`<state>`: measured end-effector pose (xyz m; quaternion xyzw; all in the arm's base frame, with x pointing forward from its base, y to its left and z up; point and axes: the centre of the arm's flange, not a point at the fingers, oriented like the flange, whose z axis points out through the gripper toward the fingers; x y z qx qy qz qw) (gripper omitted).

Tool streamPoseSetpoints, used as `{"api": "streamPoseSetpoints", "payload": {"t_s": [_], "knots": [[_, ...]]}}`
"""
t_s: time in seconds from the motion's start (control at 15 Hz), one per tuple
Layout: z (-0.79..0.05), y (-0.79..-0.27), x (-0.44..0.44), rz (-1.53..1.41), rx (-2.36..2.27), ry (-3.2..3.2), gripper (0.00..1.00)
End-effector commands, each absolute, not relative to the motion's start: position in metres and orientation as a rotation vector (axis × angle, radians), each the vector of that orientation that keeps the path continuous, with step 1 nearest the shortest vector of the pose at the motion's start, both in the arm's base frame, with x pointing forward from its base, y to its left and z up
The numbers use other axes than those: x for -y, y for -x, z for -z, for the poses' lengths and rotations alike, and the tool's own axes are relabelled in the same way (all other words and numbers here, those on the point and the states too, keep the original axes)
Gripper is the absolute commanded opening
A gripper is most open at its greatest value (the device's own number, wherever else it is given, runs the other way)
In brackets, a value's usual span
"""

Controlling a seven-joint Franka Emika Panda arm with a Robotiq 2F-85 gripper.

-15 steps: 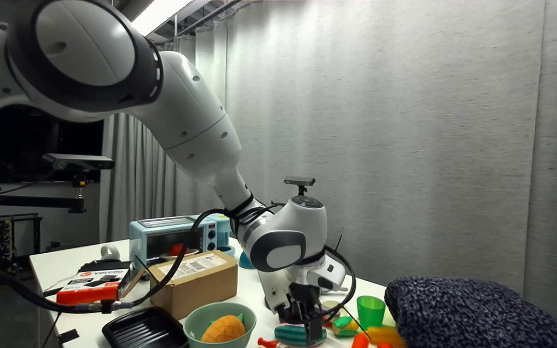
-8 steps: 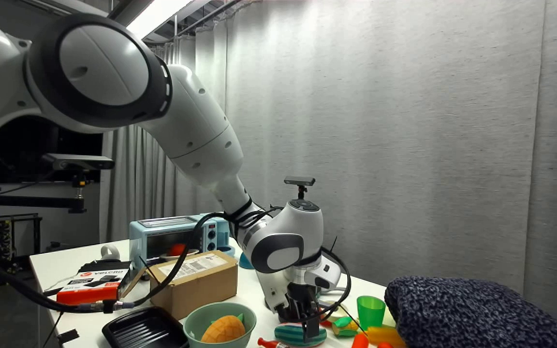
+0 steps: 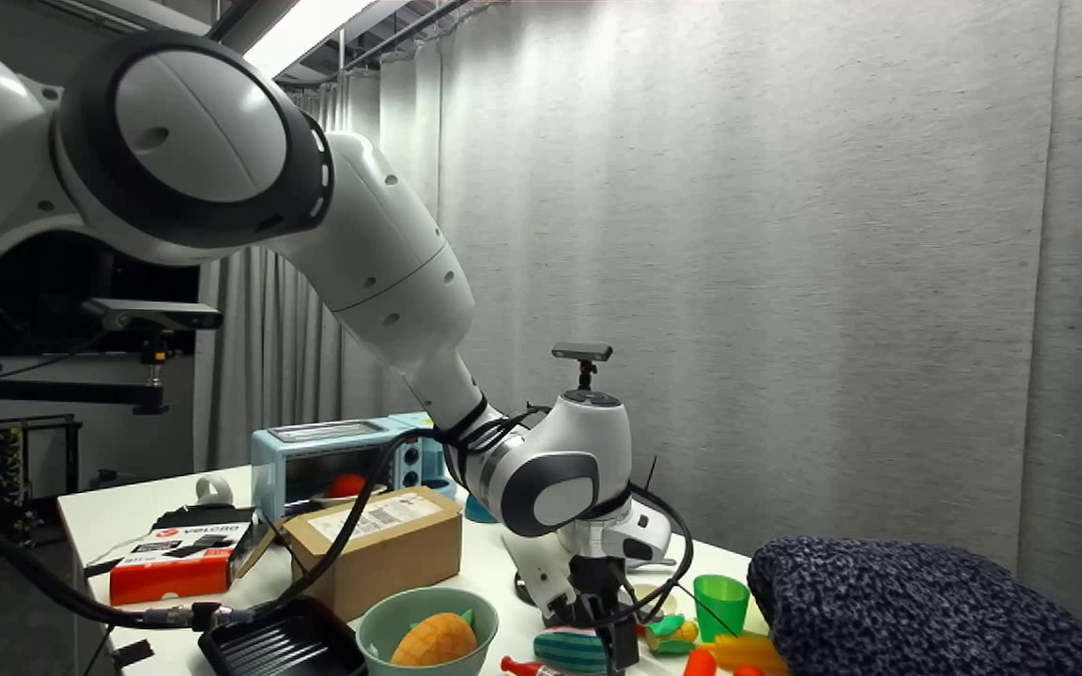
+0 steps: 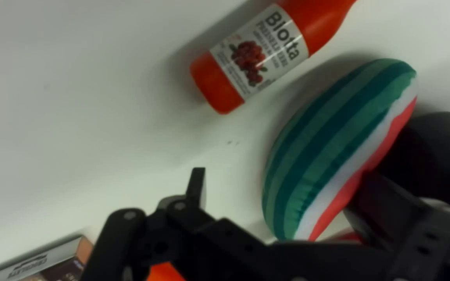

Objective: Put the watermelon plushie in the green pot

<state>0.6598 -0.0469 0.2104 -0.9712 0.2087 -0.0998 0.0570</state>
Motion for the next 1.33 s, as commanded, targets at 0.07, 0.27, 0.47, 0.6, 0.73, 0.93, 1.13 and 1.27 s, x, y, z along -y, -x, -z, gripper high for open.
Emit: {"api": "streamPoseSetpoints", "payload": {"t_s": [0.07,0.27,0.47,0.6,0.73,0.93,1.13,1.27], "knots": [[-0.203,-0.668,0.064,0.327,-0.659,2.99,1.0],[-0.197,-0.667,0.063,0.34,-0.703,2.971,1.0],[-0.195,-0.67,0.057,0.346,-0.752,2.948,1.0],[-0.195,-0.672,0.053,0.349,-0.783,2.934,1.0],[-0.194,-0.675,0.051,0.357,-0.81,2.926,0.72],[-0.198,-0.675,0.049,0.368,-0.836,2.921,0.49],[-0.205,-0.673,0.052,0.385,-0.856,2.92,0.27],[-0.211,-0.67,0.057,0.392,-0.857,2.924,0.12]]}}
